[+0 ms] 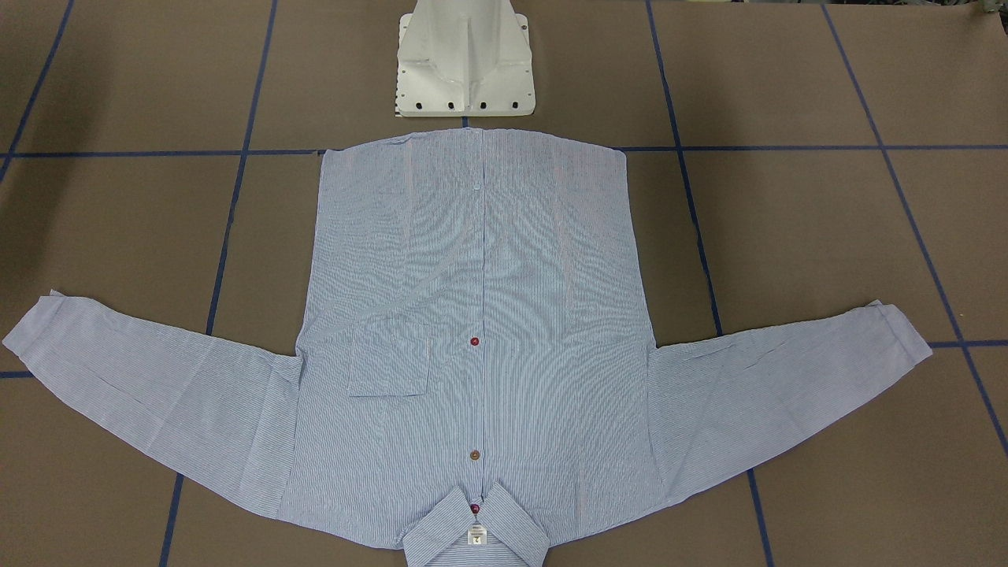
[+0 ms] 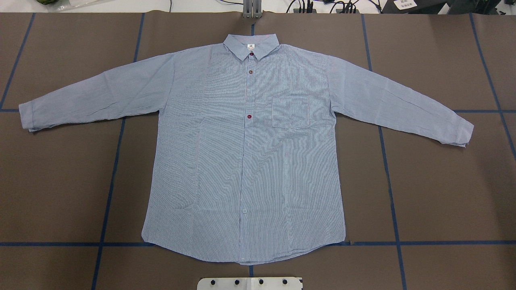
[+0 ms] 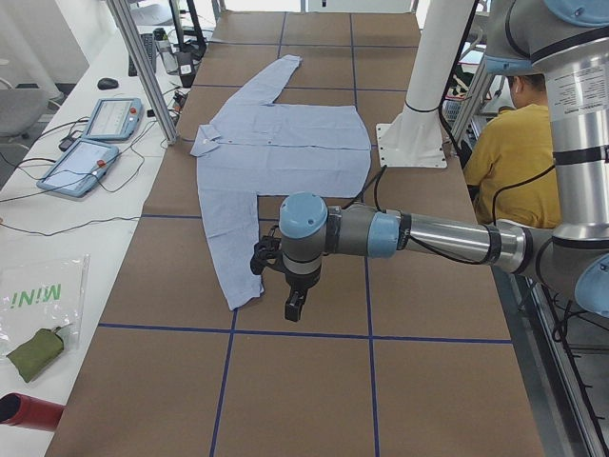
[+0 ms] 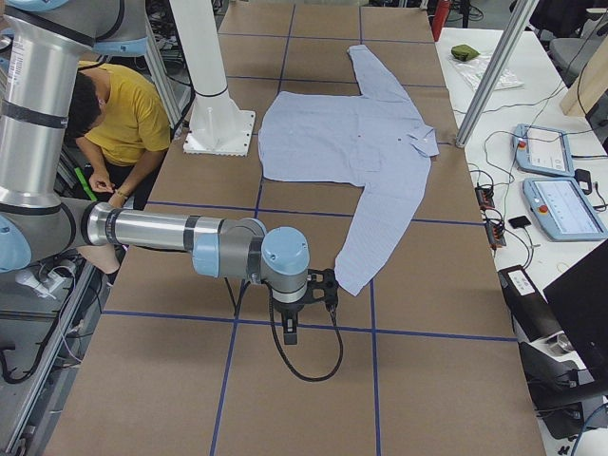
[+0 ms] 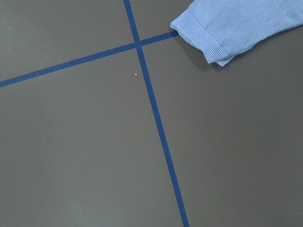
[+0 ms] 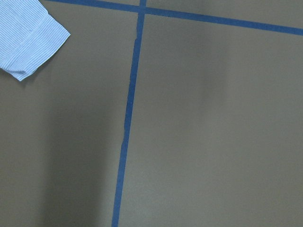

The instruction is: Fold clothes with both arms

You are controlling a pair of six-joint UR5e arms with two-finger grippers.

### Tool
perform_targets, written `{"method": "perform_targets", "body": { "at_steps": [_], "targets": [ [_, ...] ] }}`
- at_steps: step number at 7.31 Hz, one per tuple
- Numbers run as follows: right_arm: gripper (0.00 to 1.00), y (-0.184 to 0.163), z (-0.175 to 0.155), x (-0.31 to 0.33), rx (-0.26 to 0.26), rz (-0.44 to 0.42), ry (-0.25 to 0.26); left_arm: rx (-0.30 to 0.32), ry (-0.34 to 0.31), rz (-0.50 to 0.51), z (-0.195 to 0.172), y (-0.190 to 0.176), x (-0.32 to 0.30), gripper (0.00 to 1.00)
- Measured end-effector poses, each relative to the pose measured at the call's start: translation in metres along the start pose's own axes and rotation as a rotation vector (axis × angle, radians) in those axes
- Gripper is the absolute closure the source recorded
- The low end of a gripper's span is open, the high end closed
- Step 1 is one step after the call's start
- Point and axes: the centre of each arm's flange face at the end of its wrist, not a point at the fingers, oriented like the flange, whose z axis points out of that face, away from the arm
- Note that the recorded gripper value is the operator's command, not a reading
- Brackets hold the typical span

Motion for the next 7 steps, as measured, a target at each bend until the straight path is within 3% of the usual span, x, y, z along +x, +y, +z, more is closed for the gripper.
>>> {"method": "perform_targets", "body": {
  "at_steps": [4,7],
  "targets": [
    [0.0,-0.01,-0.015,-0.012,0.031,-0.027,0.008,0.077,-0.022,0.074,-0.017,-0.009,0.012,0.0],
    [0.0,-0.037,-0.058,-0.047,0.159,-0.144,0.022,0.251,-0.065,0.218,-0.048,-0.035,0.03,0.0]
  ]
}}
